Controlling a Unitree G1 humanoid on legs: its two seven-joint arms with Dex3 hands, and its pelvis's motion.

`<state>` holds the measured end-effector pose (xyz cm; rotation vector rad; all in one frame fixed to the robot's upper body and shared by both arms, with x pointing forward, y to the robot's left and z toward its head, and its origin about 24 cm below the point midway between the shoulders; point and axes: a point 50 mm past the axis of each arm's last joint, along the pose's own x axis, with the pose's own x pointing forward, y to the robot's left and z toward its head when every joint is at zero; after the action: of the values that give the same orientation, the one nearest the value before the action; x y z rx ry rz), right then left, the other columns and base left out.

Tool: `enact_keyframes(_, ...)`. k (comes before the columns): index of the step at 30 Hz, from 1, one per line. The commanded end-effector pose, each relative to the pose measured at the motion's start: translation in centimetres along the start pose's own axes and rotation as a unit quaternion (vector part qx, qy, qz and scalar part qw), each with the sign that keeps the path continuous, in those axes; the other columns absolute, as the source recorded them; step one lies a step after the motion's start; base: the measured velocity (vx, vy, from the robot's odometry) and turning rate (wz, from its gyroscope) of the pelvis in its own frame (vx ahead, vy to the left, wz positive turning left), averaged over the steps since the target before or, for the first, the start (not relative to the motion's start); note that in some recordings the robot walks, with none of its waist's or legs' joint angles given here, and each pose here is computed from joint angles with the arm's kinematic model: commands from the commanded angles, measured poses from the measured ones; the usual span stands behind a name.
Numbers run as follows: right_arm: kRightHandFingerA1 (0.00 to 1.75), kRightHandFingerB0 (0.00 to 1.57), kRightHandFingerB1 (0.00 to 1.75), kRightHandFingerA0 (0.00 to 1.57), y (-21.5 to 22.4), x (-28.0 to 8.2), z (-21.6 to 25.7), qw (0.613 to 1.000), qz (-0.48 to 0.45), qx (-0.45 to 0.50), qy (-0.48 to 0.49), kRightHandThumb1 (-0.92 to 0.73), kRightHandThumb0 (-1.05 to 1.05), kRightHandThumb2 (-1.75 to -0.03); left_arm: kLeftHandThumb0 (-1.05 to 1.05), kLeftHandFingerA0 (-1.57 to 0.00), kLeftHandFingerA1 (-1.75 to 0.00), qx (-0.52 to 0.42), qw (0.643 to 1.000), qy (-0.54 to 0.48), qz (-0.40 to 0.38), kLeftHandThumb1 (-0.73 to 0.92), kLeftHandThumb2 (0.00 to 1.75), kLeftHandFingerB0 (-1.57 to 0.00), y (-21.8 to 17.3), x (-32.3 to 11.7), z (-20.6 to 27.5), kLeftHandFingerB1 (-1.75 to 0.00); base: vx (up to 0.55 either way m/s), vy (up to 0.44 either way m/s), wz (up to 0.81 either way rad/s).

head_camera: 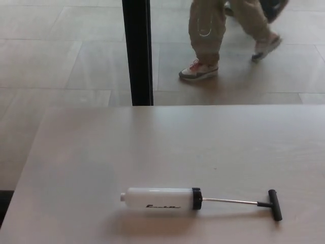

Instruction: The robot uses its left hand to lift the air pump kept on the middle of the desk and use the right hand to pull out the handle

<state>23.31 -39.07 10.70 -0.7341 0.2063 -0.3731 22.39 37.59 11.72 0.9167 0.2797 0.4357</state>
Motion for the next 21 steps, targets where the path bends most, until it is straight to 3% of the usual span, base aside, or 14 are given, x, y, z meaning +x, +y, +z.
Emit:
enact_keyframes(1, 0.13, 0.03, 0.13, 0.0, -16.0, -8.1, -7.7, 0.962, -0.249, 0.019, 0.107, -0.57, -0.93, -0.95, -0.74, -0.02, -0.39, -0.326, 0.911, 0.21, 0.137, 0.62, 1.0, -0.02, 7.8, -11.8, -18.0, -0.3, 0.0, 0.0, 0.0)
enact_keyframes(2, 0.13, 0.03, 0.13, 0.0, -16.2, -8.2, -7.9, 0.96, -0.255, 0.023, 0.111, -0.57, -0.93, -0.95, -0.74, -0.02, -0.39, -0.327, 0.91, 0.214, 0.139, 0.62, 1.0, -0.02, 7.7, -12.1, -18.3, -0.3, 0.0, 0.0, 0.0)
enact_keyframes(3, 0.0, 0.0, 0.16, 0.0, -16.4, -8.4, -8.1, 0.958, -0.262, 0.019, 0.117, -0.53, -0.85, -0.83, -0.71, -0.05, -0.38, -0.326, 0.907, 0.226, 0.141, 0.83, 0.64, -0.05, 7.7, -12.4, -18.8, -0.29, 0.0, 0.0, 0.0)
enact_keyframes(4, 0.0, 0.0, 0.16, 0.0, -16.6, -8.7, -8.3, 0.954, -0.271, 0.013, 0.125, -0.53, -0.85, -0.83, -0.71, -0.05, -0.38, -0.324, 0.904, 0.241, 0.144, 0.83, 0.64, -0.05, 7.6, -12.7, -19.4, -0.29, 0.0, 0.0, 0.0)
enact_keyframes(5, 0.02, 0.0, 0.14, 0.0, -17.1, -10.2, -9.9, 0.941, -0.299, 0.054, 0.149, -0.55, -0.83, -0.84, -0.74, 0.0, -0.44, -0.363, 0.873, 0.28, 0.164, 0.62, 0.99, -0.06, 6.9, -14.9, -21.6, -0.33, 0.0, 0.0, 0.0)
enact_keyframes(9, 0.24, 0.0, 0.11, 0.0, -16.9, -12.2, -11.7, 0.925, -0.329, 0.096, 0.165, -0.58, -0.9, -0.97, -0.82, 0.0, -0.5, -0.357, 0.853, 0.337, 0.174, 0.63, 1.01, -0.12, 5.4, -17.4, -23.6, -0.45, 0.0, 0.0, 0.0)
enact_keyframes(10, 0.0, 0.03, 0.24, 0.0, -15.8, -12.7, -12.7, 0.918, -0.339, 0.121, 0.169, -0.68, -0.83, -0.74, -0.73, -0.01, -0.39, -0.405, 0.823, 0.355, 0.181, 0.8, 0.64, -0.08, 4.2, -18.6, -24.4, -0.32, 0.0, 0.0, 0.0)
enact_keyframes(12, 0.0, 0.03, 0.24, 0.0, -15.7, -12.8, -12.8, 0.917, -0.341, 0.124, 0.169, -0.68, -0.83, -0.74, -0.73, -0.01, -0.39, -0.411, 0.819, 0.356, 0.183, 0.8, 0.64, -0.08, 4.1, -18.7, -24.5, -0.32, 0.0, 0.0, 0.0)
enact_keyframes(14, 0.22, 0.13, 0.1, 0.0, -12.4, -13.1, -15.0, 0.907, -0.329, 0.163, 0.206, -0.62, -0.94, -1.0, -0.37, -0.01, -0.52, -0.435, 0.774, 0.417, 0.194, 0.55, 1.09, 0.0, 1.3, -20.8, -25.6, -0.49, 0.0, 0.0, 0.0)
enact_keyframes(15, 0.22, 0.13, 0.1, 0.0, -12.3, -13.1, -15.1, 0.907, -0.328, 0.166, 0.208, -0.62, -0.94, -1.0, -0.37, -0.01, -0.52, -0.434, 0.773, 0.421, 0.193, 0.55, 1.09, 0.0, 1.2, -21.0, -25.6, -0.49, 0.0, 0.0, 0.0)
enact_keyframes(16, 0.27, 0.09, 0.16, 0.0, -11.3, -13.2, -15.4, 0.906, -0.326, 0.172, 0.207, -0.6, -0.88, -1.0, -0.64, -0.15, -0.44, -0.456, 0.75, 0.427, 0.216, 0.81, 0.66, -0.19, 0.5, -21.4, -25.8, -0.36, 0.0, 0.0, 0.0)
enact_keyframes(17, 0.23, 0.13, 0.1, 0.0, -11.0, -13.3, -15.6, 0.905, -0.324, 0.176, 0.21, -0.63, -0.92, -1.0, -0.37, -0.03, -0.53, -0.46, 0.75, 0.43, 0.205, 0.55, 1.08, 0.0, -0.2, -21.7, -25.8, -0.49, 0.0, 0.0, 0.0)
enact_keyframes(18, 0.24, 0.1, 0.1, 0.0, -9.4, -13.4, -16.4, 0.899, -0.319, 0.203, 0.221, -0.63, -0.9, -0.99, -0.67, -0.21, -0.45, -0.442, 0.742, 0.47, 0.182, 0.76, 0.62, -0.18, -1.4, -22.4, -26.0, -0.36, 0.0, 0.0, 0.0)
enact_keyframes(21, 0.2, 0.1, 0.07, 0.0, -8.2, -13.6, -17.1, 0.892, -0.309, 0.235, 0.23, -0.63, -0.9, -0.98, -0.65, -0.21, -0.5, -0.44, 0.737, 0.483, 0.174, 0.73, 0.61, -0.21, -2.2, -23.1, -26.2, -0.4, 0.0, 0.0, 0.0)
